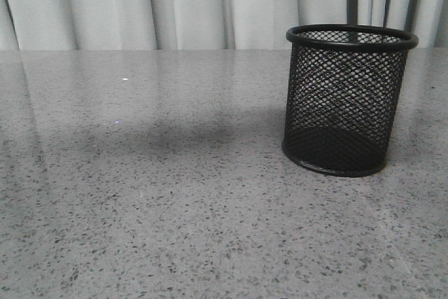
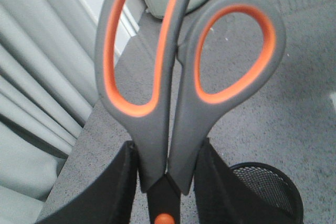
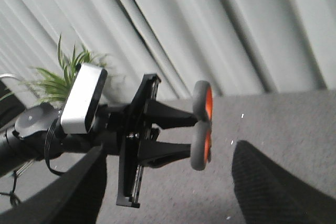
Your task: Put scissors into bucket
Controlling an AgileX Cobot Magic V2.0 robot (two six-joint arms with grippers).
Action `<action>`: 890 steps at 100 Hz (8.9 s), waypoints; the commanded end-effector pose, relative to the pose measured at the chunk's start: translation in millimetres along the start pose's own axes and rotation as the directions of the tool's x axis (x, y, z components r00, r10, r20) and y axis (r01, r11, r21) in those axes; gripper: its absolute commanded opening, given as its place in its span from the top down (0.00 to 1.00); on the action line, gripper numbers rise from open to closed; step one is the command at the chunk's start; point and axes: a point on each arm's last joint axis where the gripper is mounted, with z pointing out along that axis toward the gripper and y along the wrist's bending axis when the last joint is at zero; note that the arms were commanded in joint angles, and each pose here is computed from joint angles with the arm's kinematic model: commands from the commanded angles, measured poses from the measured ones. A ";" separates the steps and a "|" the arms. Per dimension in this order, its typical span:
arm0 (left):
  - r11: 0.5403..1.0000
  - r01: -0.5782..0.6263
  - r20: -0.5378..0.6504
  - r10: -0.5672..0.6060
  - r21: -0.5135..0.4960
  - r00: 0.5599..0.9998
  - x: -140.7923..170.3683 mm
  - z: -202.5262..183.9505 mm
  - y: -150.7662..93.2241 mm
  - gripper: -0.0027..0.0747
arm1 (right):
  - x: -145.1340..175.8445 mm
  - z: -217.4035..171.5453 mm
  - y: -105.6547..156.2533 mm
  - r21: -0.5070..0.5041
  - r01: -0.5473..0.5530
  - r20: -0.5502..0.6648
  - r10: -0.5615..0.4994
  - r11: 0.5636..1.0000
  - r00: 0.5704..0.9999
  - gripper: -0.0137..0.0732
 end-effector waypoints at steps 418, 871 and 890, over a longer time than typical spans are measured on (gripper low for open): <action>0.519 0.517 0.387 -0.344 -0.681 0.855 116.6 -196.4 -174.1 0.99 | 155.8 -49.4 -92.5 0.349 0.561 -0.050 -0.583 0.751 0.811 0.90; 0.284 0.301 0.062 -0.626 -0.911 0.777 208.1 -187.3 -226.1 0.99 | 238.0 -38.0 -154.5 0.546 0.526 -0.260 -0.465 0.652 0.846 0.90; 0.284 0.301 0.062 -0.626 -0.911 0.777 208.1 -187.3 -226.1 0.99 | 238.0 -38.0 -154.5 0.546 0.526 -0.260 -0.465 0.652 0.846 0.90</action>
